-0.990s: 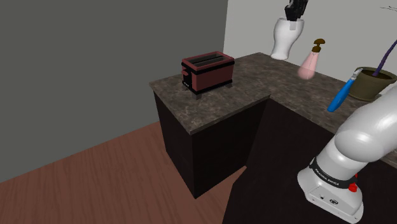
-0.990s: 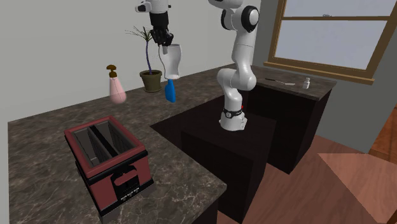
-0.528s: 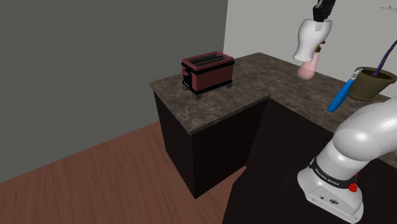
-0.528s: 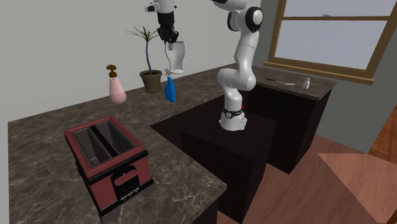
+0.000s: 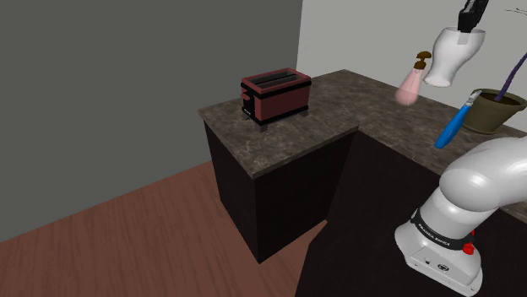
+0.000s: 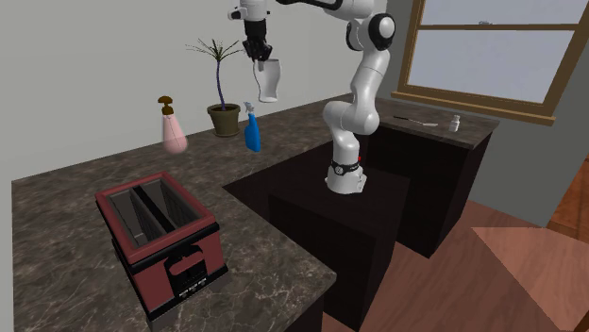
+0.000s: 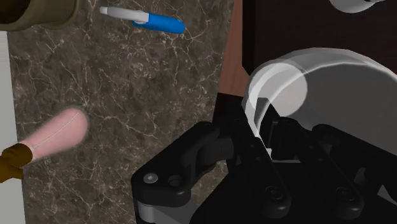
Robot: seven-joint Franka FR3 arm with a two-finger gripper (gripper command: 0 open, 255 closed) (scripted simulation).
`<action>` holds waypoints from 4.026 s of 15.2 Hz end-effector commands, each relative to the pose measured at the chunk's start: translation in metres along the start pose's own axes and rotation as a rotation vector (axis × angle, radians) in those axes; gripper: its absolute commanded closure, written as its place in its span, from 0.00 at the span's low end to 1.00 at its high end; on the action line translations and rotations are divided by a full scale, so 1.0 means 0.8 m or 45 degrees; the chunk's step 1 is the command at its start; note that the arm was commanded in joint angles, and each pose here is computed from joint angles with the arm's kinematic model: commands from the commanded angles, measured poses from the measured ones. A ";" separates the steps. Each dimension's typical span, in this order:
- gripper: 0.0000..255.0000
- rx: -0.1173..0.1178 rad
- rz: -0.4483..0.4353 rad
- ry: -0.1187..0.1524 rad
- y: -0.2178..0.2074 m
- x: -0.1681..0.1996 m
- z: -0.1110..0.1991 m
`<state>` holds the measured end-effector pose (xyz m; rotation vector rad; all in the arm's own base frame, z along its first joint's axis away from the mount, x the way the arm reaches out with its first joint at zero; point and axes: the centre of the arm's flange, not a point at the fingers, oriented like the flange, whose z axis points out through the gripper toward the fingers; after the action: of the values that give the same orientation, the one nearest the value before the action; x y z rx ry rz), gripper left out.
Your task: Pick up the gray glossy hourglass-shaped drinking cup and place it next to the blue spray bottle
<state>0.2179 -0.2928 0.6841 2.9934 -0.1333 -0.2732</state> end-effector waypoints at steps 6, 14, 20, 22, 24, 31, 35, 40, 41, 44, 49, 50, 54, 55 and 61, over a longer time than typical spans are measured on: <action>1.00 0.000 -0.001 0.000 0.056 -0.100 0.024; 1.00 0.000 -0.001 0.000 0.121 -0.211 0.053; 1.00 0.000 -0.001 0.000 0.170 -0.294 0.074; 1.00 0.000 -0.001 0.000 0.168 -0.291 0.087; 1.00 0.000 -0.001 0.000 0.166 -0.289 0.100; 1.00 0.000 -0.001 0.000 0.160 -0.281 0.145; 1.00 0.000 -0.001 0.000 0.156 -0.276 0.171; 1.00 0.000 -0.001 0.000 0.151 -0.271 0.203; 1.00 0.000 -0.001 0.000 0.150 -0.270 0.209; 1.00 0.000 -0.001 0.000 0.148 -0.266 0.229; 1.00 0.000 -0.001 0.000 0.143 -0.260 0.261; 1.00 0.000 -0.001 0.000 0.142 -0.259 0.267; 1.00 0.000 -0.001 0.000 0.138 -0.255 0.293; 1.00 0.000 -0.001 0.000 0.137 -0.253 0.300; 1.00 0.000 -0.001 0.000 0.132 -0.247 0.338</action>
<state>-0.0331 -0.4109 0.4749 2.9940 -0.1318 -0.2737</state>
